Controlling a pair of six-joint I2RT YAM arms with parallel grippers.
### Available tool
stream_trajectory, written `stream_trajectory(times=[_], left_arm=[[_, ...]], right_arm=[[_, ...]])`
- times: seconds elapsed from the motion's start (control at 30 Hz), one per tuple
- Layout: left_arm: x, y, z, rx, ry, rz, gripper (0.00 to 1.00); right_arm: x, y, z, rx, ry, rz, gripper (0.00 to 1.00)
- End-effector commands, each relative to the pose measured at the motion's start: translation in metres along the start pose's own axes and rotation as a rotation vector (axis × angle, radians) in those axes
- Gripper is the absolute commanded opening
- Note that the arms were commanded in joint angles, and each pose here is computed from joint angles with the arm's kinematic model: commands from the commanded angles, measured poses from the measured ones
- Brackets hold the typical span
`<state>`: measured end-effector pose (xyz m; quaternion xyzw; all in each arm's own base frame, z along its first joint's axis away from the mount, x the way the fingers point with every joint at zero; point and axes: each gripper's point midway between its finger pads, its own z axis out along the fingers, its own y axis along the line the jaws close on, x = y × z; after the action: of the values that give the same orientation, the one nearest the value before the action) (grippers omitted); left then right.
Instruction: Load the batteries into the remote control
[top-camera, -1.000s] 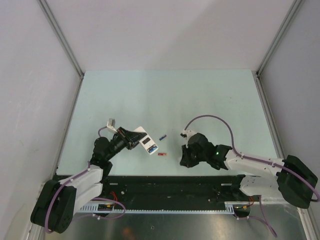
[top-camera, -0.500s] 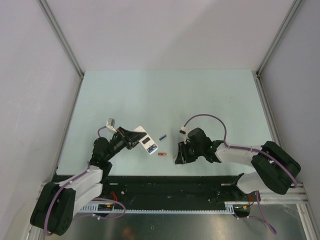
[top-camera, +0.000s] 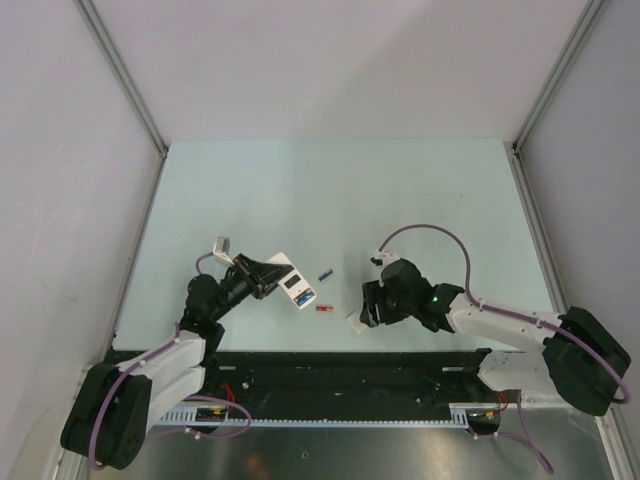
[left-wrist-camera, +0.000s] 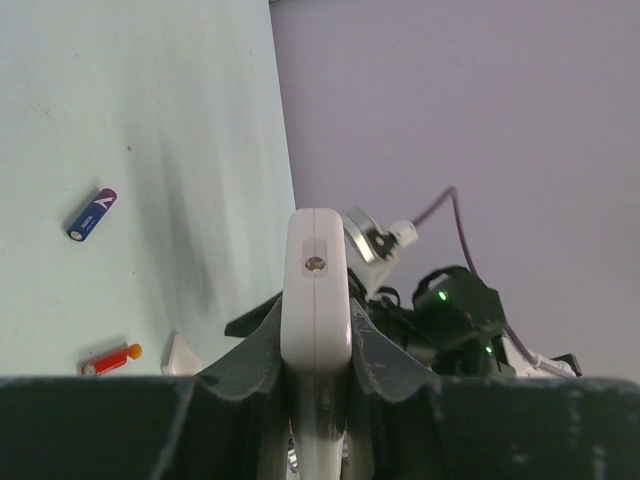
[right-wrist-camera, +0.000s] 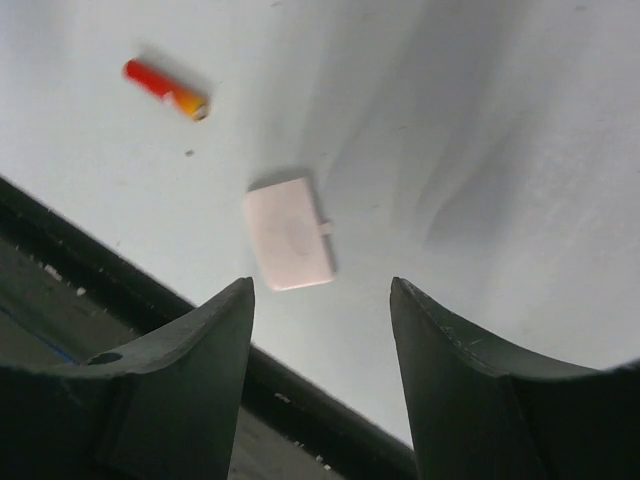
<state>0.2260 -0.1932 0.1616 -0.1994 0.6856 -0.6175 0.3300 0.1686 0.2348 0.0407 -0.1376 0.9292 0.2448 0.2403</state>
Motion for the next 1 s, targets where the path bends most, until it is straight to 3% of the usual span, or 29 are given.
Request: stream_trajectory(times=[0.0, 0.07, 0.2, 0.3, 0.4, 0.63, 0.83, 0.9, 0.97], left_arm=[[0.009, 0.019, -0.009, -0.029, 0.012, 0.004, 0.00], [0.009, 0.018, -0.008, -0.029, 0.014, 0.004, 0.00], [0.009, 0.016, -0.009, -0.020, 0.015, 0.007, 0.00], [0.011, 0.015, -0.011, -0.015, 0.015, 0.006, 0.00], [0.011, 0.014, -0.012, -0.008, 0.015, 0.006, 0.00], [0.009, 0.016, -0.011, -0.020, 0.007, 0.004, 0.00], [0.002, 0.011, -0.009, -0.009, -0.025, -0.001, 0.00], [-0.002, 0.009, -0.009, -0.006, -0.050, -0.009, 0.00], [-0.005, 0.004, -0.009, 0.010, -0.070, -0.012, 0.00]], right_arm=[[-0.004, 0.025, -0.014, 0.023, -0.032, -0.119, 0.59], [0.013, 0.034, -0.008, 0.035, 0.005, -0.164, 0.53], [0.023, 0.047, -0.001, 0.053, 0.001, -0.225, 0.51], [0.018, 0.035, 0.002, 0.206, -0.003, -0.228, 0.62], [0.007, 0.031, -0.002, 0.302, -0.038, -0.177, 0.66], [-0.011, 0.062, -0.007, 0.250, -0.102, 0.118, 0.71], [-0.039, 0.058, -0.029, 0.317, -0.293, 0.395, 0.73], [-0.043, 0.067, -0.033, 0.276, -0.299, 0.414, 0.99], [-0.041, 0.069, -0.032, 0.268, -0.295, 0.444, 1.00]])
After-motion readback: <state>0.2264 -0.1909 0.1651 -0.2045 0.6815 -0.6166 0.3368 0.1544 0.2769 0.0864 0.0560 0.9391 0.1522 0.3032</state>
